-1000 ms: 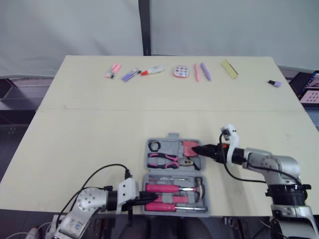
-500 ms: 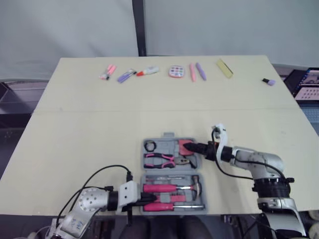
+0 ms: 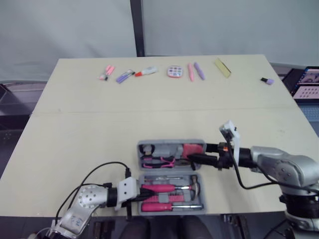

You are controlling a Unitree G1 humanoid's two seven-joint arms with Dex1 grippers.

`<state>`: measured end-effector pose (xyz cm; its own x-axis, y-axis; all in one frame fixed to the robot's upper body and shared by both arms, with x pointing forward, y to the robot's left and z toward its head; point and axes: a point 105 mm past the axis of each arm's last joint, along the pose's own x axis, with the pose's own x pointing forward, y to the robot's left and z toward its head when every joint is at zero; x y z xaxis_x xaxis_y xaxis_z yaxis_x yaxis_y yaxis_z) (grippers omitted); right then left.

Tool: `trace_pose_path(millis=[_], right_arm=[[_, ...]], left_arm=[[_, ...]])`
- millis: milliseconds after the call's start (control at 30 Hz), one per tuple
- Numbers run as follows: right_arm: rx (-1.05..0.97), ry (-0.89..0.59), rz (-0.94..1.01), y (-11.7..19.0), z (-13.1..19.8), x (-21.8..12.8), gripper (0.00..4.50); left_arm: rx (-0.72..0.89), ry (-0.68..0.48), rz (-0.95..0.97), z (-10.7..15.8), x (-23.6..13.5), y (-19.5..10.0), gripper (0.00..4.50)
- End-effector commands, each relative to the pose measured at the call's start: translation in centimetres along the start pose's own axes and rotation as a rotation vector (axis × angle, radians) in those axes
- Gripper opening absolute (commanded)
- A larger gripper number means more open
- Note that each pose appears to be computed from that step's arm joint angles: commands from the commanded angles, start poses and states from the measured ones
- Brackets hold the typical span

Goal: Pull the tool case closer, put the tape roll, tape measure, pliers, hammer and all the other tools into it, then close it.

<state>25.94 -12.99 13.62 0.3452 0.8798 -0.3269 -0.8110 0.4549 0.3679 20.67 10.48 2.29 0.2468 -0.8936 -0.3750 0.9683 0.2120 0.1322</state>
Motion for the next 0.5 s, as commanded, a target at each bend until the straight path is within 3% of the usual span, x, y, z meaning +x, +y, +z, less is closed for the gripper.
trace_pose_path(millis=[33,167,300,400,500], right_arm=[[-0.119,0.06,0.079,3.3,-0.5,-0.6,4.47],[-0.204,0.197,0.061,5.4,-2.4,-3.6,4.47],[-0.263,0.337,0.061,7.0,-5.1,-6.4,4.47],[-0.281,0.338,0.022,7.0,-5.7,-7.9,4.47],[-0.338,0.285,-0.075,5.7,-5.7,-9.2,4.47]], left_arm=[[-0.042,0.02,0.073,1.0,-2.5,0.0,0.0],[-0.271,0.004,0.078,5.1,-9.6,-3.3,0.0],[-0.438,0.177,0.122,3.9,-16.4,-6.1,0.0],[-0.441,0.214,0.241,2.5,-19.1,-4.7,0.0],[-0.397,0.152,0.321,1.8,-19.0,-1.4,0.0]])
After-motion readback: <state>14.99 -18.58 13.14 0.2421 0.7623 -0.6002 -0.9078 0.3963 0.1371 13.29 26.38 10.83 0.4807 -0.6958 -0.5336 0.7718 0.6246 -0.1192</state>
